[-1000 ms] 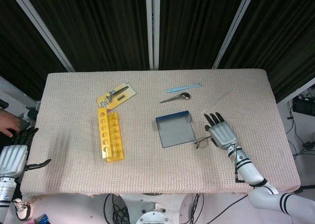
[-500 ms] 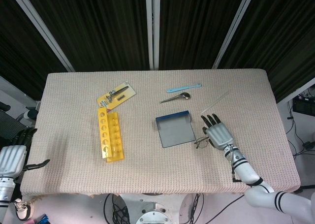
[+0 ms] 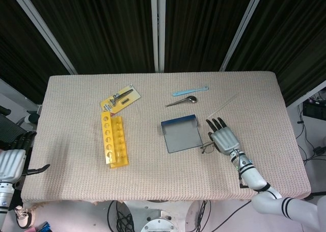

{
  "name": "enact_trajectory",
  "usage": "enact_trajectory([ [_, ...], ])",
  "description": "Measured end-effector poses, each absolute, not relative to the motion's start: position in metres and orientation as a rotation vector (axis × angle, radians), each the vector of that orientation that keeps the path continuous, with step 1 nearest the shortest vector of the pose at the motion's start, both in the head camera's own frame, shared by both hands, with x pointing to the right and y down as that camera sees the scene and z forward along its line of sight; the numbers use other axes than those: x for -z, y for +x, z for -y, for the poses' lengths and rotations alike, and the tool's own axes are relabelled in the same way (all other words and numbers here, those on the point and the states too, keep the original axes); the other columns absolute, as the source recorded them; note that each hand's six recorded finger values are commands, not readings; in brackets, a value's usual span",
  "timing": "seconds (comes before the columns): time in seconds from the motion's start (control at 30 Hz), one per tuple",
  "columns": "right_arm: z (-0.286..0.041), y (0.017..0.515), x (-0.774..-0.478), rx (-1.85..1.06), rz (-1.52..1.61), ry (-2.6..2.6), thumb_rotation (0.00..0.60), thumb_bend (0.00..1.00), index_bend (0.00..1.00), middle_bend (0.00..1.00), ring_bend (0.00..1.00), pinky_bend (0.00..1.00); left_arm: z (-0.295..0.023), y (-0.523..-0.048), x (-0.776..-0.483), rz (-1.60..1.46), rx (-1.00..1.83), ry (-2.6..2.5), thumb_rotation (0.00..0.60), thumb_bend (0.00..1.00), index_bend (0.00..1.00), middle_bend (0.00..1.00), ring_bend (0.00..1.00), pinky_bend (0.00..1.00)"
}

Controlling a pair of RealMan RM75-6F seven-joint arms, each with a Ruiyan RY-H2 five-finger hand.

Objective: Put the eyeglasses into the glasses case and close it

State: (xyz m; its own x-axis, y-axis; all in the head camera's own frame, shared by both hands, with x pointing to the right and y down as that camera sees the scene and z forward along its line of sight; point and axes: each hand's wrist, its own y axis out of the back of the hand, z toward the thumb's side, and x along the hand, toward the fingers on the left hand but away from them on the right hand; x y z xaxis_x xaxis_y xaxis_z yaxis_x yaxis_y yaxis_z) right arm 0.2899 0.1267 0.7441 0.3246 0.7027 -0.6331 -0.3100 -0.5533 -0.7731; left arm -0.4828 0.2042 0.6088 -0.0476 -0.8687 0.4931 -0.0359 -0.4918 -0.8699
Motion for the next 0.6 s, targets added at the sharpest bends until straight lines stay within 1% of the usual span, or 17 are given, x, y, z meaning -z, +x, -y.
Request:
enact_trajectory([
  [0.07,-0.1271,0.2903,-0.7451,-1.393,0.356,-1.679,0.600,0.34,0.53,0.00,0.00,0.00,-0.2043,-0.4830,-0.6096,-0.979,1.615,-1.573,0.371,0.06,0.07,0.06,0.07,0.22],
  [0.17,-0.1275,0.2907,-0.7465,-1.398,0.354,-1.687,0.600,0.40,0.55,0.00,0.00,0.00,-0.2046,-0.4834,-0.6108,-0.976,1.620,-1.576,0.370,0.06,0.07,0.06,0.07,0.22],
  [0.27,-0.1266,0.2905,-0.7466,-1.397,0.356,-1.687,0.600,0.43,0.59,0.00,0.00,0.00,-0.2046,-0.4842,-0.6117,-0.975,1.627,-1.576,0.372,0.06,0.07,0.06,0.07,0.22],
  [0.43,-0.1254,0.2904,-0.7455,-1.387,0.377,-1.686,0.600,0.45,0.65,0.00,0.00,0.00,-0.2044,-0.4845,-0.6129,-0.975,1.632,-1.578,0.373,0.06,0.07,0.06,0.07,0.22],
  [0.6,-0.1235,0.2909,-0.7429,-1.375,0.405,-1.689,0.600,0.46,0.66,0.00,0.00,0.00,-0.2033,-0.4845,-0.6129,-0.974,1.632,-1.579,0.372,0.06,0.07,0.06,0.07,0.22],
])
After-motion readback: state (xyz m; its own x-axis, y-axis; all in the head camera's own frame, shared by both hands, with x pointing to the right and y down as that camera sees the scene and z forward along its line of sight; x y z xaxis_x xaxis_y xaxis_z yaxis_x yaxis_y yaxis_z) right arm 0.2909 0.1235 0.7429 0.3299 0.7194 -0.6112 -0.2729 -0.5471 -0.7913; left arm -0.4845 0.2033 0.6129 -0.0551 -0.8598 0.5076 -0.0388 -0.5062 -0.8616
